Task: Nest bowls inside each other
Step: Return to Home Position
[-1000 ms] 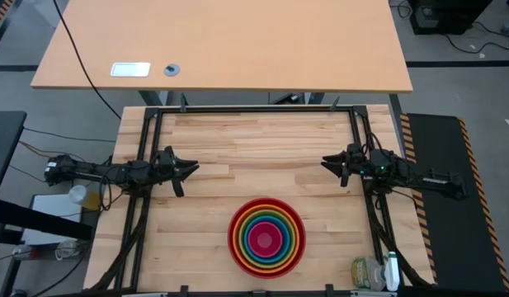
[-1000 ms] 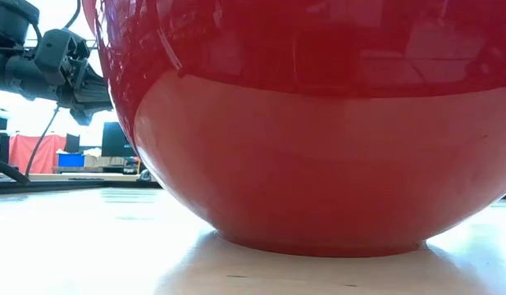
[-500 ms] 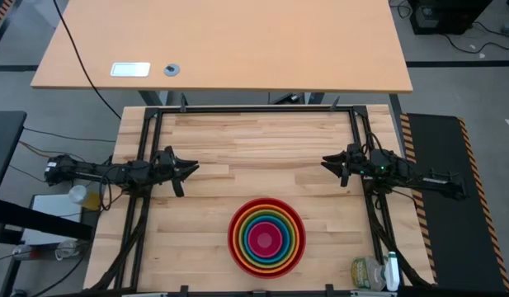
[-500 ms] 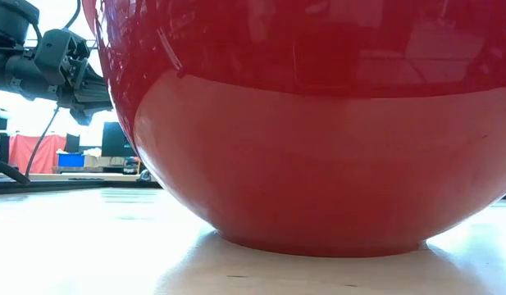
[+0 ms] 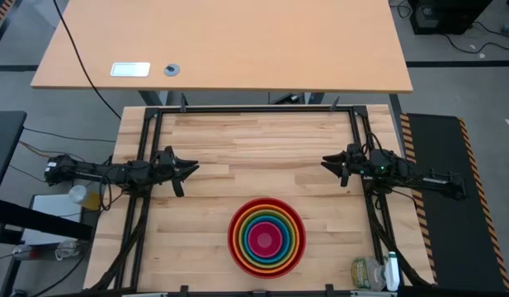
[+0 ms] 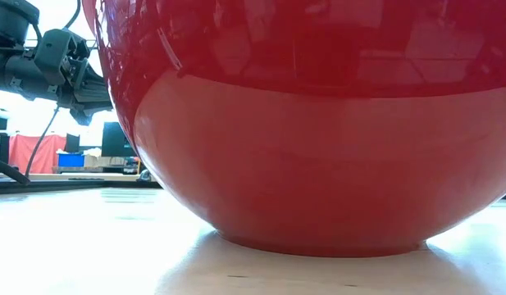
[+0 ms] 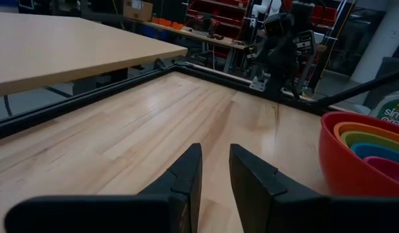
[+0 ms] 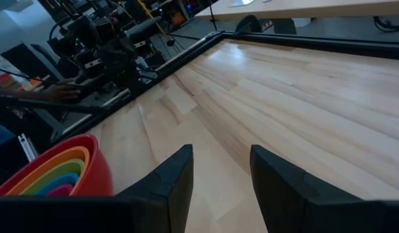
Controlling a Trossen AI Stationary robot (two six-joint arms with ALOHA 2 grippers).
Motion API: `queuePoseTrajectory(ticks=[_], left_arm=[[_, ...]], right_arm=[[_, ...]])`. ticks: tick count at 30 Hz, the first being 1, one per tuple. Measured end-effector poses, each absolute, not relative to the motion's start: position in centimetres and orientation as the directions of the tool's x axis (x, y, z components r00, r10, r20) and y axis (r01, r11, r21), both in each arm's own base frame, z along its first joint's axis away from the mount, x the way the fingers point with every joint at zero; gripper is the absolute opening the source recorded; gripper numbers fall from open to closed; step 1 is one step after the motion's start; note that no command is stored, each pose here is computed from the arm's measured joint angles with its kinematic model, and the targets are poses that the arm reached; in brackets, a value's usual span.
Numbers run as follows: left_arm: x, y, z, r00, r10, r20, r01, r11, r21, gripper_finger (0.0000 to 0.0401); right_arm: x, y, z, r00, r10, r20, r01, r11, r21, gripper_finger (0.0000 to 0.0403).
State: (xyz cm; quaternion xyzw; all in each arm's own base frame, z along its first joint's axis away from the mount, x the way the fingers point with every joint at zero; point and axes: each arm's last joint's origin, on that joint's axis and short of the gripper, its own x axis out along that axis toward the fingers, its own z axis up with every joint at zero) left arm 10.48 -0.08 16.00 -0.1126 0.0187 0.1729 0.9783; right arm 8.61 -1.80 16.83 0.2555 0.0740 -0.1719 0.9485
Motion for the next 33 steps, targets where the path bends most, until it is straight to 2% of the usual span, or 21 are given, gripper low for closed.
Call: queuePoseTrajectory(ticks=[33], left_arm=[[10.48, -0.08, 16.00, 0.940, 0.334, -0.075, -0.342, 0.915, -0.214, 0.0080]], right_arm=[[8.61, -1.80, 16.83, 0.930, -0.288, -0.228, 0.364, 0.810, 0.459, 0.0160]])
